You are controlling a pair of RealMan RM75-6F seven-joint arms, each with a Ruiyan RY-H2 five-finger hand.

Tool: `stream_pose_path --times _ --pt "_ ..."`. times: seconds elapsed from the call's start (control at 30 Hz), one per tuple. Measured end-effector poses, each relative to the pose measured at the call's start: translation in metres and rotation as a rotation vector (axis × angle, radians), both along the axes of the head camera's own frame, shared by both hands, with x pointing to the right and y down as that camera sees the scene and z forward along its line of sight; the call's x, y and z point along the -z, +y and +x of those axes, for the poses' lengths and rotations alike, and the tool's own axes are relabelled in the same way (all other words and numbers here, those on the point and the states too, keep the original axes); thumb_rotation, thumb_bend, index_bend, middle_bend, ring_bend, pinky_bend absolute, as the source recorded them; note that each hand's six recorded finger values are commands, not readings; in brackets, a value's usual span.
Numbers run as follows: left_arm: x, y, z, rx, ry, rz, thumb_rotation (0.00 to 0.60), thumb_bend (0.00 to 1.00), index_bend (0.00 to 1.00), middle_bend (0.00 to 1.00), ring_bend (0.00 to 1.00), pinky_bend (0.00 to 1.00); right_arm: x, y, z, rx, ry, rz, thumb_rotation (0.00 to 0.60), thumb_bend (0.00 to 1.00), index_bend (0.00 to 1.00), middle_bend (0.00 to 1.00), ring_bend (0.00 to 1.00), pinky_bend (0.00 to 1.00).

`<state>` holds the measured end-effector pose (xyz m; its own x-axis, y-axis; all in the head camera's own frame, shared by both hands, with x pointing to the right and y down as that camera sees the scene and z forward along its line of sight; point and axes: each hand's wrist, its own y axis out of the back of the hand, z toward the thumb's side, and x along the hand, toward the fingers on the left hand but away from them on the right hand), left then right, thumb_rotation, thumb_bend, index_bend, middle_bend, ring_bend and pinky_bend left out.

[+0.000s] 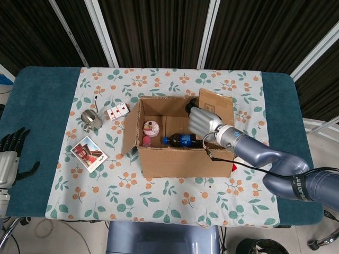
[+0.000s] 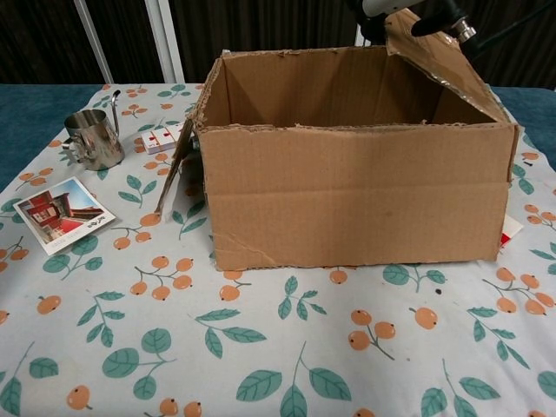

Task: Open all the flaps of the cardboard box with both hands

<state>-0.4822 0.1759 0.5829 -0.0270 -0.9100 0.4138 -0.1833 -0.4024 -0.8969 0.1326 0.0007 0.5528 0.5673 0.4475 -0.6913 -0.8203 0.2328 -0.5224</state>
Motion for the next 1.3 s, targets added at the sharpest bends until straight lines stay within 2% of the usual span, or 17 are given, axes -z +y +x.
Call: stream_pose_path --times 0.27,0.63,1.3 --pt "0.001 0.000 0.000 0.006 0.006 -0.003 0.600 0.26 0.00 0.00 0.00 0.01 0.004 -0.003 0.011 0.000 0.034 0.027 0.600 0.55 0.43 0.33 0.16 0.23" --pt "0.000 0.001 0.001 0.002 0.008 -0.006 0.600 0.26 0.00 0.00 0.00 0.01 0.025 -0.016 0.029 -0.033 0.062 0.086 0.600 0.53 0.38 0.33 0.16 0.23" --pt "0.001 0.002 0.004 -0.006 0.012 -0.002 0.600 0.26 0.00 0.00 0.00 0.01 0.054 -0.022 0.073 -0.101 0.115 0.144 0.600 0.51 0.33 0.33 0.16 0.23"
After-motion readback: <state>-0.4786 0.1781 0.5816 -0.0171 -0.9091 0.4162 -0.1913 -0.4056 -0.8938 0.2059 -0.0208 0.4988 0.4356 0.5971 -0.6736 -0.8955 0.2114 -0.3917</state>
